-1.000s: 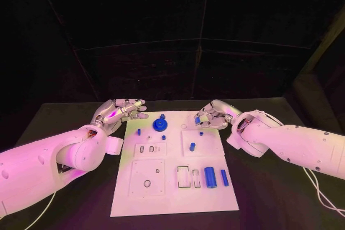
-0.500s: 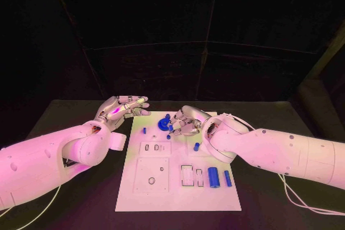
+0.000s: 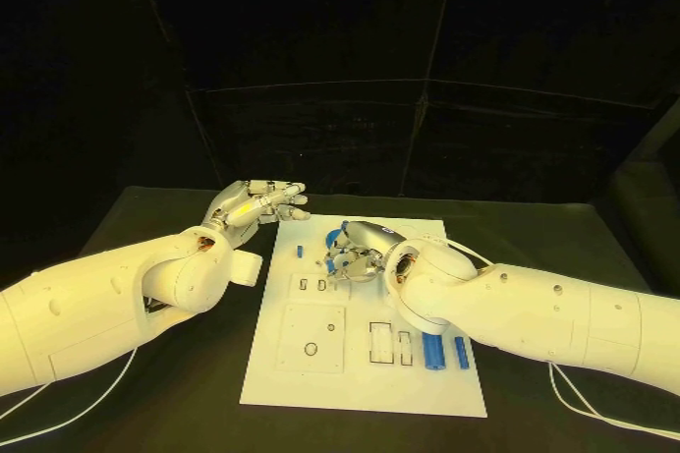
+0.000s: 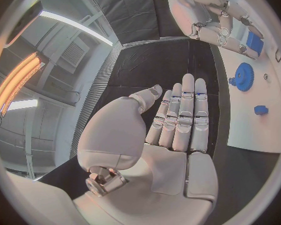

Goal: Assemble the parts on the task board

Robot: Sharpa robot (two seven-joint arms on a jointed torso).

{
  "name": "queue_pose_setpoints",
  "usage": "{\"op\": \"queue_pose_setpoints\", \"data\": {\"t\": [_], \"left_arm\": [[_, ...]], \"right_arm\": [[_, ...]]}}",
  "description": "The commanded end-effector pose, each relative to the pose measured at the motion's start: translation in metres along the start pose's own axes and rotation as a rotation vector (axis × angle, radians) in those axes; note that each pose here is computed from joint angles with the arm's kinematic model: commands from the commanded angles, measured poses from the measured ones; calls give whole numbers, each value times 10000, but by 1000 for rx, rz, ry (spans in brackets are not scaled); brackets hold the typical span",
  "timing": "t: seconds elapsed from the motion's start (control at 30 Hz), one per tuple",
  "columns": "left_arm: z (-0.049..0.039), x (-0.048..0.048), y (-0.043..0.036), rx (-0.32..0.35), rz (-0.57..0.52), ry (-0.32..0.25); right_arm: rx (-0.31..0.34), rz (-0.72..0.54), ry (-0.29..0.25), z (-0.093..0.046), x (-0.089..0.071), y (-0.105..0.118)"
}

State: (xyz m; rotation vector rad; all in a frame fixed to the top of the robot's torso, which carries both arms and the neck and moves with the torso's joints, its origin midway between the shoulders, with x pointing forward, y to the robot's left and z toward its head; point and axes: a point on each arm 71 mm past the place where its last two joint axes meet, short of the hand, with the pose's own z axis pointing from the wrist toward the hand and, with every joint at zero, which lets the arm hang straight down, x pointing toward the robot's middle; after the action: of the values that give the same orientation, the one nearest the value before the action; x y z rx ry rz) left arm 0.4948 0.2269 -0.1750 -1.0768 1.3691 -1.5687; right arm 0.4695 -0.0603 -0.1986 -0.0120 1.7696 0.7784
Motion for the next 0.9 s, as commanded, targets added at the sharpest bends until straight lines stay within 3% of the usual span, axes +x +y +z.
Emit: {"op": "queue_pose_setpoints", "data": {"t": [0.03, 0.9], "left_arm": [[8, 14, -18, 14, 1, 14], [29, 18, -6, 10, 0, 16]], "right_arm": [[7, -65, 11, 6, 30, 15], [40, -114, 64, 9, 212, -21]]}}
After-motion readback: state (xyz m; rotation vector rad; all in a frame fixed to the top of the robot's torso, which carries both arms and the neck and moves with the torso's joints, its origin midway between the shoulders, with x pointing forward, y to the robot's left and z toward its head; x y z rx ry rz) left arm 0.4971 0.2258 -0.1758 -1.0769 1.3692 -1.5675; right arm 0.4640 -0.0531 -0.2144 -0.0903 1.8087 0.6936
